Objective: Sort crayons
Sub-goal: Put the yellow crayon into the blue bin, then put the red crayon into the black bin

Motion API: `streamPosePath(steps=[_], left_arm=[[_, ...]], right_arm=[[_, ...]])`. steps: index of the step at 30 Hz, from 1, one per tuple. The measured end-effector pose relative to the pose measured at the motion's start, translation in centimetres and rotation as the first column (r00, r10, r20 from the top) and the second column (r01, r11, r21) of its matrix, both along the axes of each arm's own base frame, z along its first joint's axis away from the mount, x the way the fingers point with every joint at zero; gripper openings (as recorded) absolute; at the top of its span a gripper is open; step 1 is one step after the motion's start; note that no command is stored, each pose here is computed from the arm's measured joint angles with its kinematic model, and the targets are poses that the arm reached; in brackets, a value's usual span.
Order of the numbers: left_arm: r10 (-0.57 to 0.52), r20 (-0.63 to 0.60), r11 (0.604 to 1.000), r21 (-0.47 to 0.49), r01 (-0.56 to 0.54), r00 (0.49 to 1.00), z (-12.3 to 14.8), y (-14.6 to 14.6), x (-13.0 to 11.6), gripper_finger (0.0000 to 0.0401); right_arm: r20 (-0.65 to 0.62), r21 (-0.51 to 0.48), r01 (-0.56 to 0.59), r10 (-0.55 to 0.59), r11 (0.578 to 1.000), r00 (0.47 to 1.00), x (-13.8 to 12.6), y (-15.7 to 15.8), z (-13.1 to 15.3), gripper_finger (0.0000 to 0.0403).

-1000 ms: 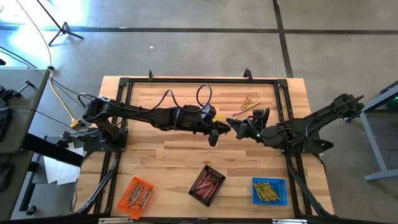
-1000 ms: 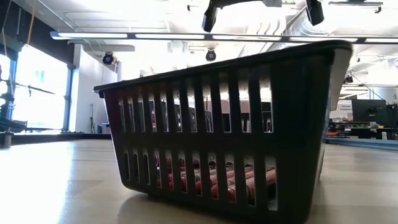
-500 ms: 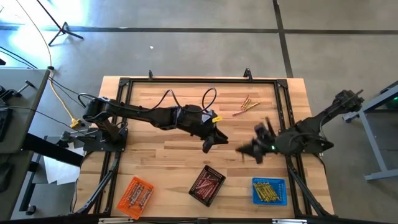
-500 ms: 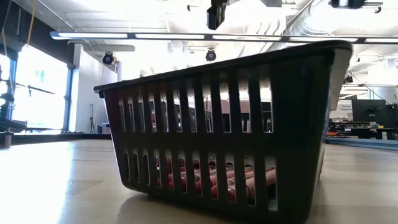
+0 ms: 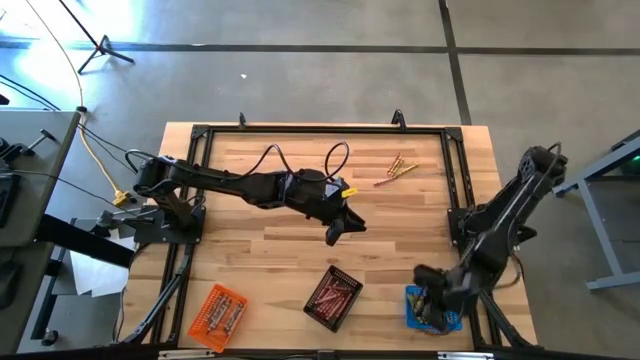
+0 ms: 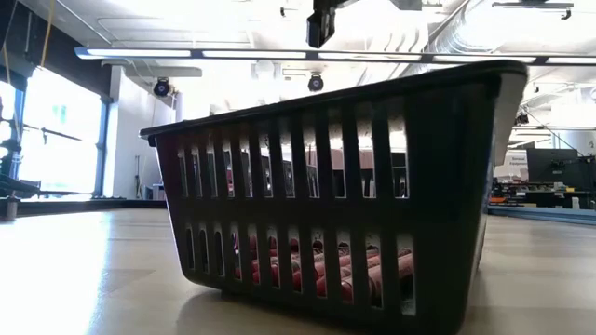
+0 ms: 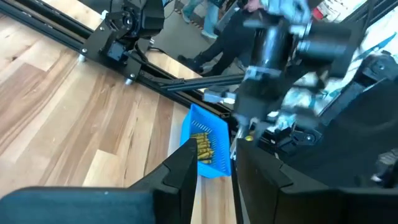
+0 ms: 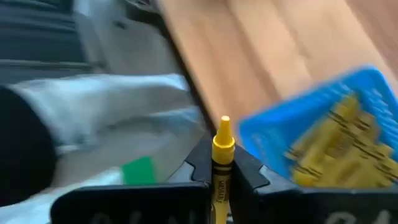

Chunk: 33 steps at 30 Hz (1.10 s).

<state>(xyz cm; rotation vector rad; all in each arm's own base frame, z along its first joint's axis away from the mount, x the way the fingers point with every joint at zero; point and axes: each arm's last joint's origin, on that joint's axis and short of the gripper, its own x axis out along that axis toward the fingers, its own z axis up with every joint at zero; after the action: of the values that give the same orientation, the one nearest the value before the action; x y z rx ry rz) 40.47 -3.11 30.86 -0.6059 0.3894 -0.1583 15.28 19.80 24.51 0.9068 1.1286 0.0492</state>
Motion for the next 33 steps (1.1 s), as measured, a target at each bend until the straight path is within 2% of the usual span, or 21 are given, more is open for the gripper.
streamPosePath(steps=[6,14,22,26,33], left_arm=[[0.003,-0.001,1.000,-0.005,-0.003,1.000,0.0,0.0,0.0,0.0099],[0.005,0.000,1.000,-0.005,-0.005,1.000,0.0,0.0,0.0,0.0099],[0.021,0.004,1.000,0.012,-0.021,1.000,0.0,0.8,0.1,0.0099],[0.075,0.015,0.994,0.079,-0.076,0.997,-0.2,1.8,0.3,0.0099],[0.128,-0.050,0.980,0.161,-0.119,0.990,-3.5,4.5,1.8,0.0099]], right_arm=[[-0.223,-0.120,-0.055,0.028,0.991,0.975,-0.1,1.2,-3.8,0.0014],[-0.364,-0.102,-0.120,0.075,0.988,0.929,0.1,1.8,-5.5,0.0040],[-0.351,-0.075,-0.064,0.033,0.995,0.936,0.7,0.7,-4.5,0.0063],[-0.320,-0.036,-0.038,0.025,0.999,0.947,0.8,0.0,-3.3,0.0073],[-0.259,0.025,0.013,-0.006,1.000,0.966,0.6,-1.2,-1.3,0.0076]])
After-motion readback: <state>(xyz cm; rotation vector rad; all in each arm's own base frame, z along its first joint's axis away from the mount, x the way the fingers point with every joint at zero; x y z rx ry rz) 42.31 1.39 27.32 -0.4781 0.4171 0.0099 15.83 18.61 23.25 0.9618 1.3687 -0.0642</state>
